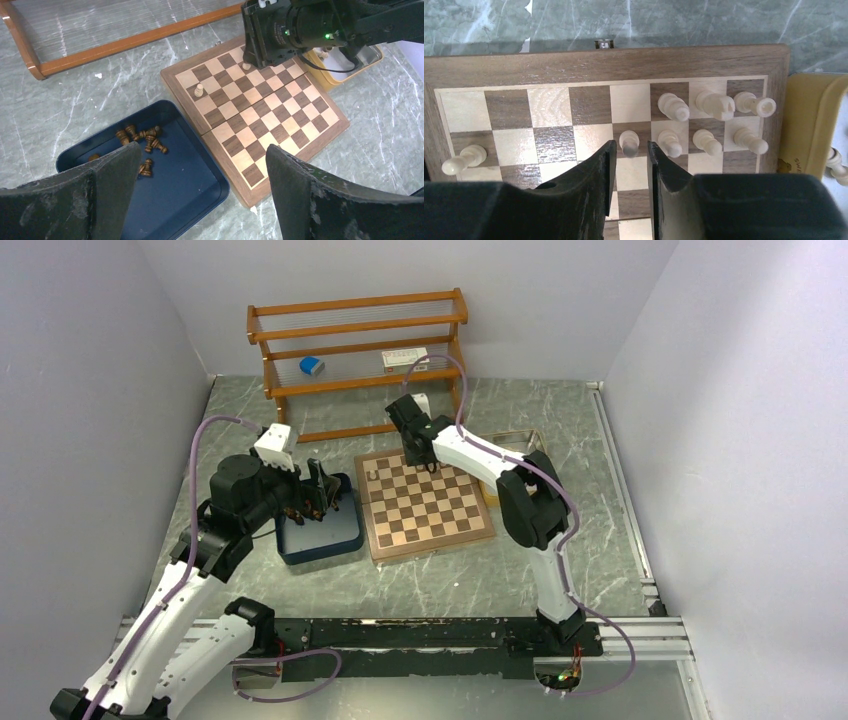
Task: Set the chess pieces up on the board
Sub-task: Place the chess piece on the chessboard, then pick up the chess piece from the storage box.
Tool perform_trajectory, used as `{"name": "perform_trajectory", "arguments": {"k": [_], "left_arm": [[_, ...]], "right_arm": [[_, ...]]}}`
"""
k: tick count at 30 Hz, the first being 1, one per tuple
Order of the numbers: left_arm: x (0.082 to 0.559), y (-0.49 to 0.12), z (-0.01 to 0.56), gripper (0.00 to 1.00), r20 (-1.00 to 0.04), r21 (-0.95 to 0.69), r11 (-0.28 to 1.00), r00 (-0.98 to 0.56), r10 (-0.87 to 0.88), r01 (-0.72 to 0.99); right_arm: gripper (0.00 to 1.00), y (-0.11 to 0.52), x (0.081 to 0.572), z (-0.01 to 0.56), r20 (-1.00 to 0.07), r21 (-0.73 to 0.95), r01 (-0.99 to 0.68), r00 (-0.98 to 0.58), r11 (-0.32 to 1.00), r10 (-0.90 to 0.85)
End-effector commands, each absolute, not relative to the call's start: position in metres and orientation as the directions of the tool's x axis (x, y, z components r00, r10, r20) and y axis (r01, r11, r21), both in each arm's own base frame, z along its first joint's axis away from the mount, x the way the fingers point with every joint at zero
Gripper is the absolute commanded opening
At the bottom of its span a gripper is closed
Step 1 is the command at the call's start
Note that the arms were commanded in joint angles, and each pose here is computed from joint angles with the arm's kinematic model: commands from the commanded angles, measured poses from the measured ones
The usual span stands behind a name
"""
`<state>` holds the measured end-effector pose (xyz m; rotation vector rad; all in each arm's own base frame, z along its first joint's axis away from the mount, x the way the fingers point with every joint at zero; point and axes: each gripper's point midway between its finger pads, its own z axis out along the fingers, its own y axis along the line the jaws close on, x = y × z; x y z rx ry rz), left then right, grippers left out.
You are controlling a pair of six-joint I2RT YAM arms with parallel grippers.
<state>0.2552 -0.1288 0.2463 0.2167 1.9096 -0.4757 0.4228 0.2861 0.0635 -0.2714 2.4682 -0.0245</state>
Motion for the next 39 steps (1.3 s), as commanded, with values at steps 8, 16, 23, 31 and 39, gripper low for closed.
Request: {"name": "perform_trajectory", "arguments": {"k": [8,16,23,31,39], "left_arm": [[0.256,-0.131,0.247,0.99,-0.923,-0.214,0.901,-0.379,-0.061,0.377],[0.255,-0.134,0.247,0.99,-0.923,-0.217,0.894,-0.381,-0.056,0.393],[0.254,-0.135,0.247,0.99,-0.923,-0.218,0.889,-0.381,-0.054,0.403],[0.253,-0.137,0.250,0.99,-0.924,-0.222,0.881,-0.378,-0.055,0.417],[0.250,-0.140,0.255,0.99,-0.930,-0.228,0.870,-0.363,-0.061,0.436]], "right_arm": [[0.33,0.245,0.425,0.143,-0.715,-0.129,-0.110,-0.679,0.986,-0.169],[0.33,0.185,0.437,0.173,-0.766,-0.184,0.016,-0.629,0.983,-0.133],[0.30,0.098,0.451,0.162,-0.753,-0.134,0.221,-0.656,0.966,0.046],[0.31,0.025,0.456,0.142,-0.779,-0.064,0.459,-0.578,0.886,0.243],[0.31,-0.008,0.456,0.101,-0.774,-0.015,0.693,-0.464,0.721,0.430]]}}
